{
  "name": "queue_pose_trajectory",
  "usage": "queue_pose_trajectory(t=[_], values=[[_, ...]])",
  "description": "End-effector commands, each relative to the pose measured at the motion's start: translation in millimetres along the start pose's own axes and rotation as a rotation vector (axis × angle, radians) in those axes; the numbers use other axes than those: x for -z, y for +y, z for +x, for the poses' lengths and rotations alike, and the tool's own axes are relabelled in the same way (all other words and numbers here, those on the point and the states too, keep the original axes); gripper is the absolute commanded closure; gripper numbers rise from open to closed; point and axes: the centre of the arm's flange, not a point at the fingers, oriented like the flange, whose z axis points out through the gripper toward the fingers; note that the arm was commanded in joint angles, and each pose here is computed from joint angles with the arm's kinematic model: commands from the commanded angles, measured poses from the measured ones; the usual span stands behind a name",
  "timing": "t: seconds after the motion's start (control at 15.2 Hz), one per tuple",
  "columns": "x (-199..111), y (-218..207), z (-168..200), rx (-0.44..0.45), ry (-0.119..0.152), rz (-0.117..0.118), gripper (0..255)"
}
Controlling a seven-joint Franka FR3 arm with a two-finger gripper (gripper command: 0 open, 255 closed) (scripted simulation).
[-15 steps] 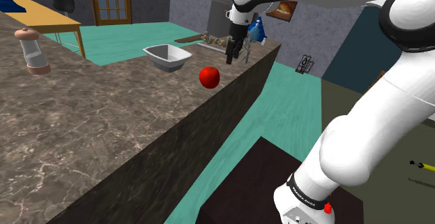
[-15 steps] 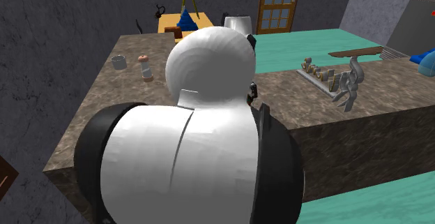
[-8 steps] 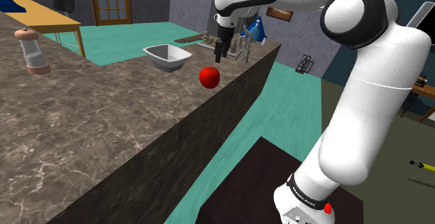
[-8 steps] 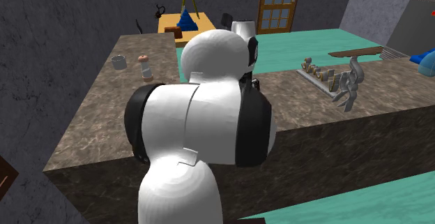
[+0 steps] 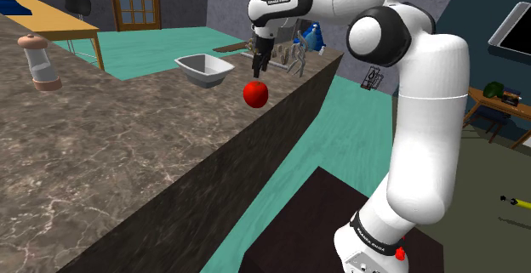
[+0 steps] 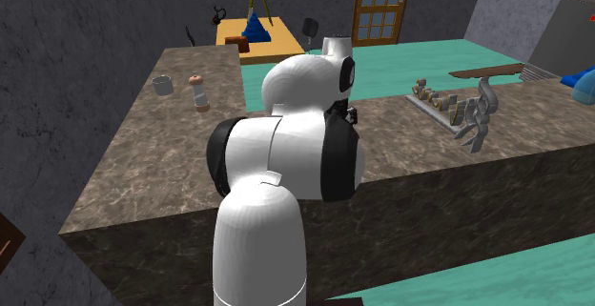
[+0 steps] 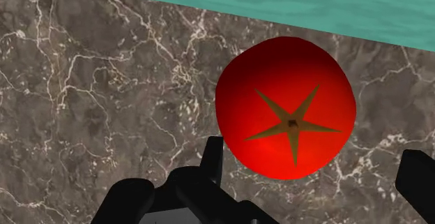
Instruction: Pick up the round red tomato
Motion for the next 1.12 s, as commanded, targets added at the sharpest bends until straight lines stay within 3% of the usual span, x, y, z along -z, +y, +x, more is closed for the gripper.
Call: queue_pose_trajectory(t=[0.0, 0.4, 0.46, 1.06], values=[[-11, 1, 2, 0.001, 0.001, 0.0, 0], [-29, 0, 3, 0.001, 0.001, 0.0, 0], [-29, 0, 3, 0.001, 0.001, 0.0, 255], [-29, 0, 3, 0.001, 0.001, 0.0, 255]])
